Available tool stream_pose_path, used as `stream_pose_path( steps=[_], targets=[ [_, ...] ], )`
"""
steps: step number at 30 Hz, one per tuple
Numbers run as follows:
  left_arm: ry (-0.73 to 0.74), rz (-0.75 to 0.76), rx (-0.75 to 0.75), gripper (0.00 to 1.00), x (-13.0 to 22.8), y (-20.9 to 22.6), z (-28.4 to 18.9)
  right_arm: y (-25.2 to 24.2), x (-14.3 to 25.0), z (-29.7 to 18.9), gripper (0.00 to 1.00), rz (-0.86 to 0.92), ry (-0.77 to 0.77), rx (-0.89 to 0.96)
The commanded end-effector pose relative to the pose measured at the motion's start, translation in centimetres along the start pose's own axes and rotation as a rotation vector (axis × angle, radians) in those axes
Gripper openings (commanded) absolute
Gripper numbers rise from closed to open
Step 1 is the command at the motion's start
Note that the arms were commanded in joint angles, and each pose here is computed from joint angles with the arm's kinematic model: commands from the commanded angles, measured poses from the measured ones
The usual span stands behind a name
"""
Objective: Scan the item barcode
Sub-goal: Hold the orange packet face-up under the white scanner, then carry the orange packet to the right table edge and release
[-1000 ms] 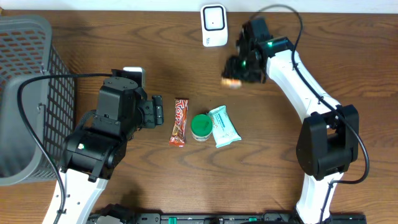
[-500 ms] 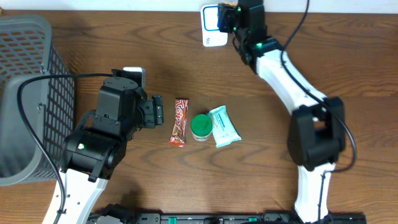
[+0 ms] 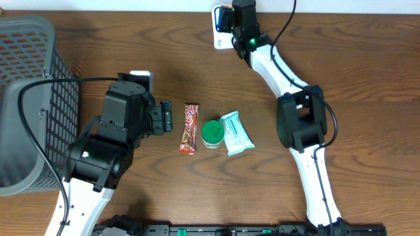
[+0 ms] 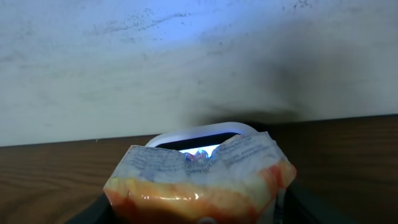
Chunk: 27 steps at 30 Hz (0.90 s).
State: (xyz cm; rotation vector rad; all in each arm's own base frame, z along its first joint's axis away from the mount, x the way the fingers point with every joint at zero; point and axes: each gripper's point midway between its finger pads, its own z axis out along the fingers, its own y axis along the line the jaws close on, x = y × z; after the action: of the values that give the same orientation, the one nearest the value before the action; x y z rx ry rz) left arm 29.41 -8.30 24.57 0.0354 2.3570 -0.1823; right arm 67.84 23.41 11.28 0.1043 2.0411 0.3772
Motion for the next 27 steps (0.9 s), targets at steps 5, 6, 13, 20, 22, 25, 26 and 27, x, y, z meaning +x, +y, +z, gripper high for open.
stream_pose_path(
  steps=[5,6,13,20,22,25,26,27],
  targets=[
    [-0.009,-0.013,-0.008,0.83,-0.3,0.1,-0.2,-0.3,-6.7,-5.1,0.40,-0.033,0.023,0.069],
    [-0.009,-0.013,-0.008,0.83,-0.3,0.1,-0.2,-1.2,-7.7,-6.5,0.36,-0.046,0.044,0.101],
    [-0.009,-0.013,-0.008,0.83,-0.3,0.1,-0.2,-14.2,-11.1,-18.1,0.32,-0.191,0.237,0.552],
    [-0.009,-0.013,-0.008,0.83,-0.3,0.1,-0.2,-31.2,-8.1,-26.8,0.33,-0.127,0.494,1.025],
    [-0.009,-0.014,-0.008,0.83,-0.3,0.1,-0.2,-35.3,-6.2,-27.5,0.36,-0.054,0.545,1.070],
    [-0.009,-0.013,-0.008,0.83,-0.3,0.1,-0.2,-40.2,-2.6,-27.9,0.37,0.057,0.614,1.072],
    [-0.009,-0.013,-0.008,0.83,-0.3,0.1,-0.2,-41.8,-1.1,-28.0,0.37,0.100,0.641,1.065],
    [-0.009,-0.013,-0.008,0.83,-0.3,0.1,-0.2,-42.9,0.2,-28.3,0.36,0.135,0.663,1.057]
  ],
)
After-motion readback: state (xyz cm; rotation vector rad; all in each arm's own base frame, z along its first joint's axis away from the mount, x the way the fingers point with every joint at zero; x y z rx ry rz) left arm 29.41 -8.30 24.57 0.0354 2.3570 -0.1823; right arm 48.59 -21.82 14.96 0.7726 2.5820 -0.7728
